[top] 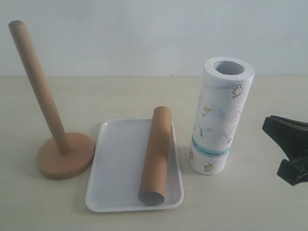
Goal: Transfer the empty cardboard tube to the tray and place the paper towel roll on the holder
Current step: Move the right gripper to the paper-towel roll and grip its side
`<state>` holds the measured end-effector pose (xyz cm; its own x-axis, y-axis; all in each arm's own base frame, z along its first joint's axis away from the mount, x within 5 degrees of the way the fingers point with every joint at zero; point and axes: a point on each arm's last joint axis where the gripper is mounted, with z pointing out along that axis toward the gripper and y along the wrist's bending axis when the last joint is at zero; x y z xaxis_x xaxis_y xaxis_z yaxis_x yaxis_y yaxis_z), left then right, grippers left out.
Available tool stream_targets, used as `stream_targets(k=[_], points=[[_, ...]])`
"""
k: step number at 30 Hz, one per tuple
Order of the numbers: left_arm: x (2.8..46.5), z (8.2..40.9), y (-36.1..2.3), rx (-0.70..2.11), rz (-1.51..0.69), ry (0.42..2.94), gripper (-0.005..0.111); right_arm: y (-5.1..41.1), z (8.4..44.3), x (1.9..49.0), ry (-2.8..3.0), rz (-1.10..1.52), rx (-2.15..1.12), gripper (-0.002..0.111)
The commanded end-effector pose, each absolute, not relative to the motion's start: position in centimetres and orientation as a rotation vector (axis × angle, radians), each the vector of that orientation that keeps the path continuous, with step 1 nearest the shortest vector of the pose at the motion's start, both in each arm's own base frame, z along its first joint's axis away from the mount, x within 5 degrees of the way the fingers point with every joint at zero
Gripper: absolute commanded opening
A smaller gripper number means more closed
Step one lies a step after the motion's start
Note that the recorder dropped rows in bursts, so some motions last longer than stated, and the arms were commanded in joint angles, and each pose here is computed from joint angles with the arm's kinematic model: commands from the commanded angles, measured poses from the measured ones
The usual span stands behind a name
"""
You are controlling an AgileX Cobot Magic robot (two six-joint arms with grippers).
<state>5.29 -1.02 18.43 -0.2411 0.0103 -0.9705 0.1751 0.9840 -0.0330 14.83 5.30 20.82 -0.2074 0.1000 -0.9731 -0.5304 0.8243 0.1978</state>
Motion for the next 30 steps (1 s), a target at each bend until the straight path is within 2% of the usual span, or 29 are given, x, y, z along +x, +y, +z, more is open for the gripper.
stream_targets(k=[1,4,6,8,9,11,20,30], points=[[5.3,18.5,-1.0,0.131,-0.159,1.794,0.004,5.5,21.1,14.8,1.660,0.623,-0.350,0.021],[5.3,18.5,-1.0,0.131,-0.159,1.794,0.004,5.5,21.3,14.8,1.640,0.636,-0.339,0.053],[5.3,18.5,-1.0,0.131,-0.159,1.794,0.004,5.5,21.4,14.8,1.629,0.636,-0.341,0.080],[5.3,18.5,-1.0,0.131,-0.159,1.794,0.004,5.5,21.5,14.8,1.616,0.640,-0.339,0.097],[5.3,18.5,-1.0,0.131,-0.159,1.794,0.004,5.6,21.7,14.8,1.605,0.647,-0.339,0.102],[5.3,18.5,-1.0,0.131,-0.159,1.794,0.004,5.7,21.9,14.8,1.581,0.663,-0.344,0.105],[5.3,18.5,-1.0,0.131,-0.159,1.794,0.004,5.9,20.8,16.1,1.588,0.732,-0.307,0.105],[5.3,18.5,-1.0,0.131,-0.159,1.794,0.004,6.1,19.9,20.1,1.633,0.767,-0.299,0.105]])
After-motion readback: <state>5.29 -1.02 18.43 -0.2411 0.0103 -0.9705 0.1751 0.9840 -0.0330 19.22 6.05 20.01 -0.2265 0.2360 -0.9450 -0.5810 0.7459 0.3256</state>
